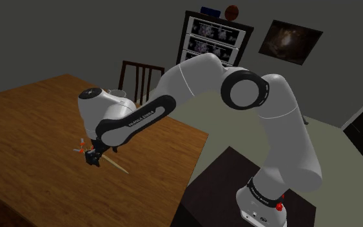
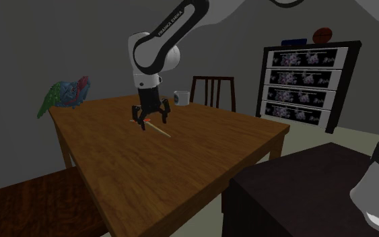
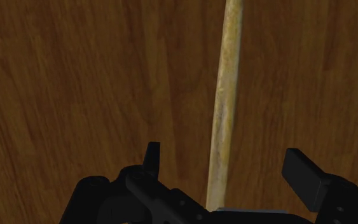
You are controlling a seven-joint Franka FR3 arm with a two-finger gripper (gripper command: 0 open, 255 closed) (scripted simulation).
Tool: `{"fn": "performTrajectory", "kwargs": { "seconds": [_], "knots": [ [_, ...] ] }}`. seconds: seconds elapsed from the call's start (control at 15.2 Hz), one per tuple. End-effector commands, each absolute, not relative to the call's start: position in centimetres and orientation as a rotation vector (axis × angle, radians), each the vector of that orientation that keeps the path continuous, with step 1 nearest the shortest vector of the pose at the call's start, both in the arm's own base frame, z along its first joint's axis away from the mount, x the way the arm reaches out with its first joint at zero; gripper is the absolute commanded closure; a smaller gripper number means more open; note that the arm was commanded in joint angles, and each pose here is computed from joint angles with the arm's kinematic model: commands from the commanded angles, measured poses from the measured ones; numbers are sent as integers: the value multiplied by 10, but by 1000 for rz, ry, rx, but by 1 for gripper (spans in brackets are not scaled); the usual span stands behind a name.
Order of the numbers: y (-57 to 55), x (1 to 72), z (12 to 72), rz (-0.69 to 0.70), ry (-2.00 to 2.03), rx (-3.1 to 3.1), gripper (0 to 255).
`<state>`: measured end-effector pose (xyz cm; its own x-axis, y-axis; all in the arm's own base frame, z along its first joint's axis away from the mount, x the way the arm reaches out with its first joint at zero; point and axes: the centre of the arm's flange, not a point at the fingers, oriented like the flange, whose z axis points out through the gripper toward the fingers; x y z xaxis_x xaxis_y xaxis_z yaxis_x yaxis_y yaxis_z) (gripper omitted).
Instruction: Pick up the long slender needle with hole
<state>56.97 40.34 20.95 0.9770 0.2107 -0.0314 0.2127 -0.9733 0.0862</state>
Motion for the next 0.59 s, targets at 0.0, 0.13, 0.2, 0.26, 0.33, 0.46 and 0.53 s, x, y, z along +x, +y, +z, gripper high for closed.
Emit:
{"fn": "performTrajectory", "kwargs": {
  "seconds": [0.0,0.13,0.2,0.26,0.33,0.46,0.53],
  "knots": [
    [404,570,207,-33,326,3035,255],
    [404,570,208,-33,326,3035,255],
    [405,569,209,-33,326,3035,255],
    [405,569,209,-33,326,3035,255],
    [406,571,209,-33,326,3035,255],
    [406,569,207,-33,326,3035,255],
    [406,570,206,-33,326,3035,255]
  ]
}}
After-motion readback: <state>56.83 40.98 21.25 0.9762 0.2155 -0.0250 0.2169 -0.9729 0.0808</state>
